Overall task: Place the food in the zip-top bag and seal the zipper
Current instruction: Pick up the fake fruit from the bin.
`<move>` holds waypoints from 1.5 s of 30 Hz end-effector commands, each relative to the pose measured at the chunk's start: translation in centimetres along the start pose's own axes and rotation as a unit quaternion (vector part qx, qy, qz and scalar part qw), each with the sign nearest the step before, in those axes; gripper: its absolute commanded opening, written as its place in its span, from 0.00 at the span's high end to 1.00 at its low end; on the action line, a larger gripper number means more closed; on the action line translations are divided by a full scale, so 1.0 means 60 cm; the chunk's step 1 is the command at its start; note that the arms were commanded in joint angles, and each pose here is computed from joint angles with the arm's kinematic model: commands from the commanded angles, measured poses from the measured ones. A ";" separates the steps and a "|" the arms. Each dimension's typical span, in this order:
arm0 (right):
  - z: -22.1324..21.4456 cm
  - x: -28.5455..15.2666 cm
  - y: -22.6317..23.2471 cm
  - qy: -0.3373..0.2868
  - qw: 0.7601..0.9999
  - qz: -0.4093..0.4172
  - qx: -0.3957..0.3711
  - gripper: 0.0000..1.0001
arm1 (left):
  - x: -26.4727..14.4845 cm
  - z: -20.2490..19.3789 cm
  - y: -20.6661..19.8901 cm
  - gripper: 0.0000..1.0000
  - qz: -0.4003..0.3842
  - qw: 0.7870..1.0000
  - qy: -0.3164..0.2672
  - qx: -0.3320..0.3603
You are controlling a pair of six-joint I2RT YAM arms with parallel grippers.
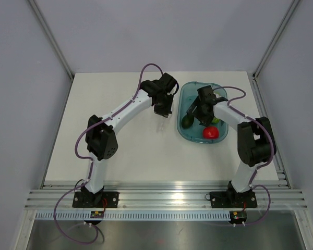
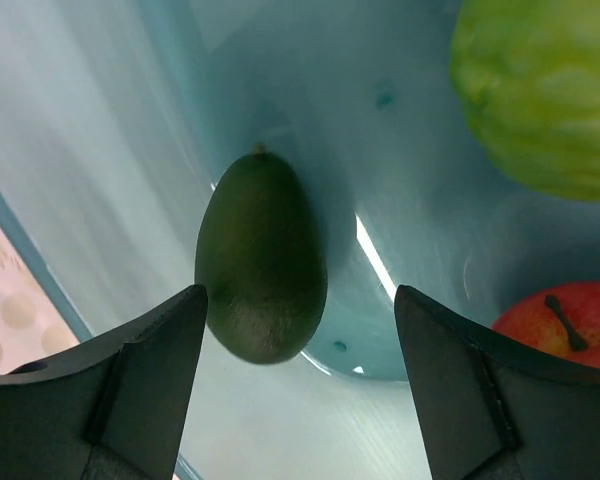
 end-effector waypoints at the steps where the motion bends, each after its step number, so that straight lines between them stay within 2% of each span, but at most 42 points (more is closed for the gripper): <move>1: 0.032 0.011 0.026 -0.018 0.999 0.022 0.034 0.17 | -0.009 0.014 -0.012 1.00 -0.013 1.000 -0.018 0.010; 7: 0.024 0.046 0.040 0.014 0.999 0.035 0.017 0.19 | -0.007 0.014 -0.008 1.00 -0.007 1.000 -0.018 0.014; 10: 0.021 0.050 0.050 0.019 0.998 0.056 0.017 0.26 | -0.008 0.014 -0.006 1.00 -0.004 1.000 -0.018 0.015; 11: 0.014 0.051 0.047 0.023 0.998 0.060 0.020 0.31 | -0.006 0.013 -0.006 1.00 -0.003 1.000 -0.017 0.015; 15: 0.024 0.023 0.050 0.001 0.997 0.074 0.020 0.67 | -0.007 0.013 -0.006 1.00 -0.003 1.000 -0.017 0.014; 17: 0.024 0.012 0.041 -0.008 0.998 0.064 0.017 0.73 | -0.006 0.015 -0.007 1.00 -0.003 1.000 -0.018 0.014; 28: 0.054 -0.112 -0.004 -0.123 0.992 0.040 0.002 0.75 | -0.013 0.012 -0.034 1.00 -0.047 0.999 0.004 0.009; 31: 0.064 -0.154 0.003 -0.165 0.985 0.060 0.006 0.75 | -0.019 0.013 -0.044 1.00 -0.060 0.998 0.013 0.014; 34: 0.076 -0.194 0.025 -0.213 0.973 0.084 0.005 0.74 | -0.022 0.012 -0.043 1.00 -0.055 0.998 0.015 0.010; 37: 0.073 -0.218 0.063 -0.230 0.969 0.088 0.008 0.75 | -0.024 0.013 -0.045 1.00 -0.057 0.998 0.015 0.003; 45: 0.061 -0.242 0.137 -0.239 0.964 0.113 0.008 0.75 | -0.023 0.010 -0.057 1.00 -0.068 0.997 0.027 -0.010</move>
Point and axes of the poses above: each gripper's point midway between its finger pads, its own x axis out along the fingers, its own y axis along the line the jaws close on, z = x × y, the point moved 4 cm from there along -x, back along the fingers, and after that the axes turned 9 degrees about -x, right-handed, at the moved point
